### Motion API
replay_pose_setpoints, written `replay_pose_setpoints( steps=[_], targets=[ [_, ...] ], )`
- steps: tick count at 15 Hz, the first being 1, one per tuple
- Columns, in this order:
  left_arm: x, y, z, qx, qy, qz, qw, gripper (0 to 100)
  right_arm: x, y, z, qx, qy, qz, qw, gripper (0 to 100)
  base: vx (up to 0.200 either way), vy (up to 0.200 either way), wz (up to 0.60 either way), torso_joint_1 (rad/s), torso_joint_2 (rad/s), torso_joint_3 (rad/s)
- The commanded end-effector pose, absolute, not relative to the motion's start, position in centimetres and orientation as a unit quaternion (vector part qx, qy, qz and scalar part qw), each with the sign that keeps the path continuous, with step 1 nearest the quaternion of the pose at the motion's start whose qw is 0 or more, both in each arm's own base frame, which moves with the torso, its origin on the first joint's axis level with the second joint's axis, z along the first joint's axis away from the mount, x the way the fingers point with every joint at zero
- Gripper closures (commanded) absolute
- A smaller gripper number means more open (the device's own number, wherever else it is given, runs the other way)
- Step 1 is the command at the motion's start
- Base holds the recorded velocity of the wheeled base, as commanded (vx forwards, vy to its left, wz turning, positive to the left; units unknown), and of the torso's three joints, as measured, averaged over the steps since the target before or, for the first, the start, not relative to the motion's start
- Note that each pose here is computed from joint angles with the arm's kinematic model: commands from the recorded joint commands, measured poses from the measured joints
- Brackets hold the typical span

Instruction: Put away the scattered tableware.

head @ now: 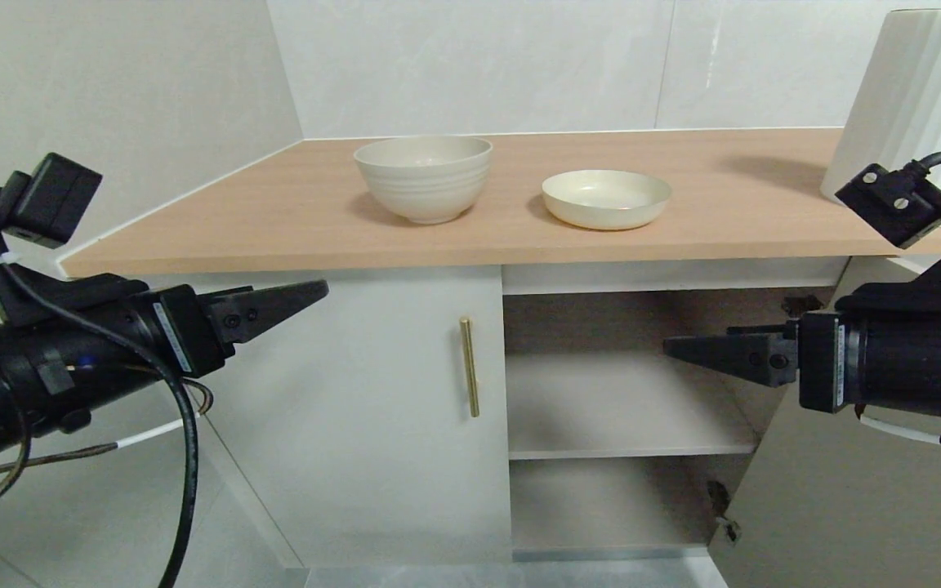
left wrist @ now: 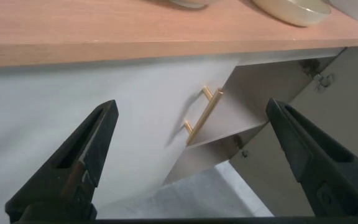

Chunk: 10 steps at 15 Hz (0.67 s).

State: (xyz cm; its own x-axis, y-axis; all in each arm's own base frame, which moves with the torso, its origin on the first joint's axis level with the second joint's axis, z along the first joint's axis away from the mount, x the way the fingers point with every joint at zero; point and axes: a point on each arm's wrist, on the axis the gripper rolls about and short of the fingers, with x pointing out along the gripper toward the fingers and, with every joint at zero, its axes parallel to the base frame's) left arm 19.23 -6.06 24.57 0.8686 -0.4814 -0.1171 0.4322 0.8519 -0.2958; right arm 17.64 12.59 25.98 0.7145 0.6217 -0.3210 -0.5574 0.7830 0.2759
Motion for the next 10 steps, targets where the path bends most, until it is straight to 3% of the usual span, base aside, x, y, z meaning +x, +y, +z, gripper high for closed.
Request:
replay_pose_setpoints(
  steps=[1, 4, 8, 10],
  targets=[
    [19.49, -6.17, 24.33, -0.131, 0.100, -0.238, 0.957, 0, 17.72, 12.59, 25.90, 0.079, 0.203, 0.319, 0.923, 0, 0.000, 0.000, 0.00, 0.000, 0.00, 0.000],
    [20.02, -6.57, 23.81, -0.131, 0.113, -0.242, 0.955, 0, 18.08, 12.76, 25.56, 0.077, 0.210, 0.315, 0.922, 0, 0.000, 0.000, 0.00, 0.004, -0.02, -0.011],
    [20.31, -6.65, 23.59, -0.130, 0.118, -0.241, 0.954, 0, 18.41, 12.78, 25.37, 0.076, 0.214, 0.311, 0.923, 0, 0.000, 0.000, 0.00, 0.076, -0.26, -0.257],
    [20.45, -6.69, 23.46, -0.130, 0.121, -0.240, 0.954, 0, 18.48, 12.82, 25.30, 0.076, 0.215, 0.310, 0.923, 0, 0.000, 0.000, 0.00, 0.139, -0.53, -0.315]
  ],
)
